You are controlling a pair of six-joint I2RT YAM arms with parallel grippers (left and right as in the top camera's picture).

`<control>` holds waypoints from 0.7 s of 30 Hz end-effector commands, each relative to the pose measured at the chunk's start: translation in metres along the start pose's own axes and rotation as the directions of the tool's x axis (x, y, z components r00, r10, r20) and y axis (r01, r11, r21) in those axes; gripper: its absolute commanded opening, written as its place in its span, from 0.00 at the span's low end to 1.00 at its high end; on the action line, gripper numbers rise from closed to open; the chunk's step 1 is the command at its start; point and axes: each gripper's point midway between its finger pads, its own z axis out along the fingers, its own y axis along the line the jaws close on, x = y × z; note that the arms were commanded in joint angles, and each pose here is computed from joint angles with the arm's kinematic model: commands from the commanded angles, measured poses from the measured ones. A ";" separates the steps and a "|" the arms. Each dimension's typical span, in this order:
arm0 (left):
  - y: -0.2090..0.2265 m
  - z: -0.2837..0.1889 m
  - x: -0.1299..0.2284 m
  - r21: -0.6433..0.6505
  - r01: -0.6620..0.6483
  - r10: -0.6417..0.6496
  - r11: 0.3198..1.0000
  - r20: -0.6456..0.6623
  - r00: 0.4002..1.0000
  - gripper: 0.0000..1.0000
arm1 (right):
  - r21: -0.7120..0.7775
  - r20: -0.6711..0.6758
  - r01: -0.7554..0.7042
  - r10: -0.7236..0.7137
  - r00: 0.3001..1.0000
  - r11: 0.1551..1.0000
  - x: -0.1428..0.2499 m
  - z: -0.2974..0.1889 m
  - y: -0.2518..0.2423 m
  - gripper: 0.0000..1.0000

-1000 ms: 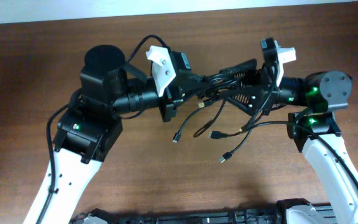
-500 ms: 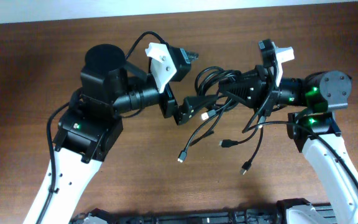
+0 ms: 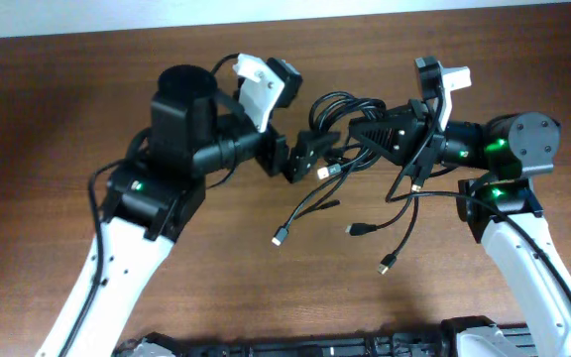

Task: Untangle cables

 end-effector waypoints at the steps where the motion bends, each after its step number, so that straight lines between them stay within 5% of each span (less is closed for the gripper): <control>1: -0.008 0.016 0.003 0.066 0.018 -0.017 0.998 -0.013 1.000 0.99 | -0.019 0.005 0.025 -0.025 1.000 1.000 -0.003 0.006 0.008 0.04; 3: -0.005 0.019 0.002 0.058 0.013 -0.013 0.998 -0.008 1.000 0.90 | -0.024 -0.001 0.024 -0.024 1.000 0.999 -0.002 0.006 0.009 0.04; 6: 0.005 0.019 -0.002 -0.004 0.004 -0.004 1.000 0.008 1.000 0.56 | -0.042 -0.027 0.024 -0.025 0.999 0.999 0.002 0.006 0.012 0.04; 7: 0.009 0.019 -0.004 -0.026 0.000 0.000 1.000 0.014 1.000 0.38 | -0.048 -0.035 0.023 -0.025 0.999 0.999 0.004 0.006 0.013 0.04; 9: 0.012 0.019 -0.007 -0.044 -0.020 0.021 0.999 0.028 0.999 0.00 | -0.056 -0.048 0.023 -0.026 0.999 0.998 0.006 0.006 0.015 0.22; 12: 0.012 0.019 -0.013 -0.047 -0.091 0.093 0.995 0.048 0.995 0.00 | -0.055 -0.046 0.033 -0.035 0.998 0.998 0.006 0.005 0.014 0.56; 14: 0.013 0.018 -0.014 -0.051 -0.121 0.123 0.991 0.048 0.991 0.00 | -0.043 -0.038 0.036 -0.038 0.999 0.998 0.004 0.001 0.011 0.69; 21: 0.010 0.009 -0.017 0.034 -0.118 0.115 0.992 0.071 0.991 0.00 | 0.036 -0.015 0.039 -0.039 0.999 0.999 -0.007 -0.032 -0.005 0.75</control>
